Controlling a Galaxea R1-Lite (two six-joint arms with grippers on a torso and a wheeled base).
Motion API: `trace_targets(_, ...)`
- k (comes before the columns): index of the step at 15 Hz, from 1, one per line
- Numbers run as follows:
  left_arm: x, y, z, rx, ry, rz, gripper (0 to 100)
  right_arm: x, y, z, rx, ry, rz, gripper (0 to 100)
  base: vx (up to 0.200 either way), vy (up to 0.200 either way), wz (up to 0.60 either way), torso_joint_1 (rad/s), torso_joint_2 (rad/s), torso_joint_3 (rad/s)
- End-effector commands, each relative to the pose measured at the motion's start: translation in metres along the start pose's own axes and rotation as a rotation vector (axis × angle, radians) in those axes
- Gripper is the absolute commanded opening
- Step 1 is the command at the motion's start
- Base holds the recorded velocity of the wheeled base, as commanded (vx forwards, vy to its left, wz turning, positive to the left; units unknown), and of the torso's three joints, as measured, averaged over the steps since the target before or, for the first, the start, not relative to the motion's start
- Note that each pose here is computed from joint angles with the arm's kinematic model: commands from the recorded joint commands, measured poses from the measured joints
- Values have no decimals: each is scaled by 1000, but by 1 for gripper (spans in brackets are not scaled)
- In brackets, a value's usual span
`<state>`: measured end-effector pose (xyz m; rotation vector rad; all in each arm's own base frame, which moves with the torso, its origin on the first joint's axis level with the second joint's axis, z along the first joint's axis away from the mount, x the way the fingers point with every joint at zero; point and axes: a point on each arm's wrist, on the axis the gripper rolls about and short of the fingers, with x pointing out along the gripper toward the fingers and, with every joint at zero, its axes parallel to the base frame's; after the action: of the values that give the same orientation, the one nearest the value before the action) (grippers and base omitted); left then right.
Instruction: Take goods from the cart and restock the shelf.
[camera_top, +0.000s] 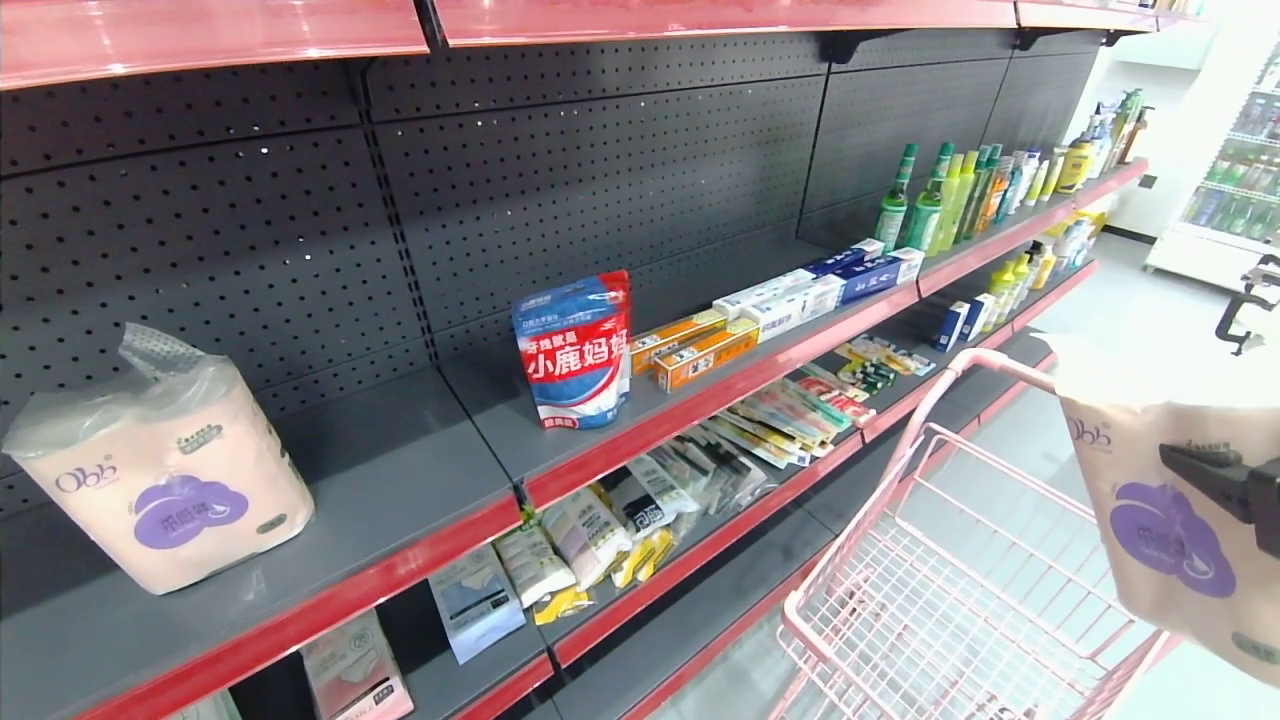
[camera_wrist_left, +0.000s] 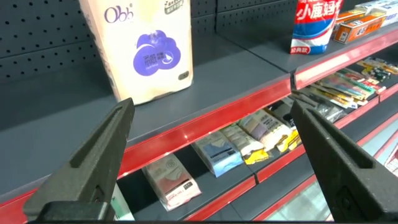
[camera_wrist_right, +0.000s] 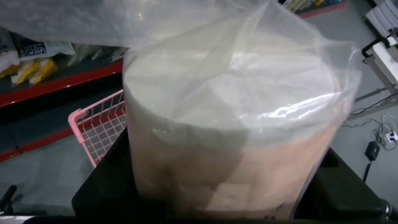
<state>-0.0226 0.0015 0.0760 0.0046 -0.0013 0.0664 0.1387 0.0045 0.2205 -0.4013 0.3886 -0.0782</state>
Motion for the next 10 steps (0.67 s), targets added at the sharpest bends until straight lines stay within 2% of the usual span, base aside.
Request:
trace_targets(1, 0, 0, 0, 0, 0, 0, 100, 0, -1, -2, 3, 8, -9, 0, 0, 0, 0, 0, 0, 0)
trace_targets(6, 0, 0, 0, 0, 0, 1, 100, -2, -1, -3, 4, 5, -10, 0, 0, 0, 0, 0, 0, 0)
trace_targets(10, 0, 0, 0, 0, 0, 0, 100, -5, -2, -4, 9, 0, -21, 0, 0, 0, 600, 1, 2, 0)
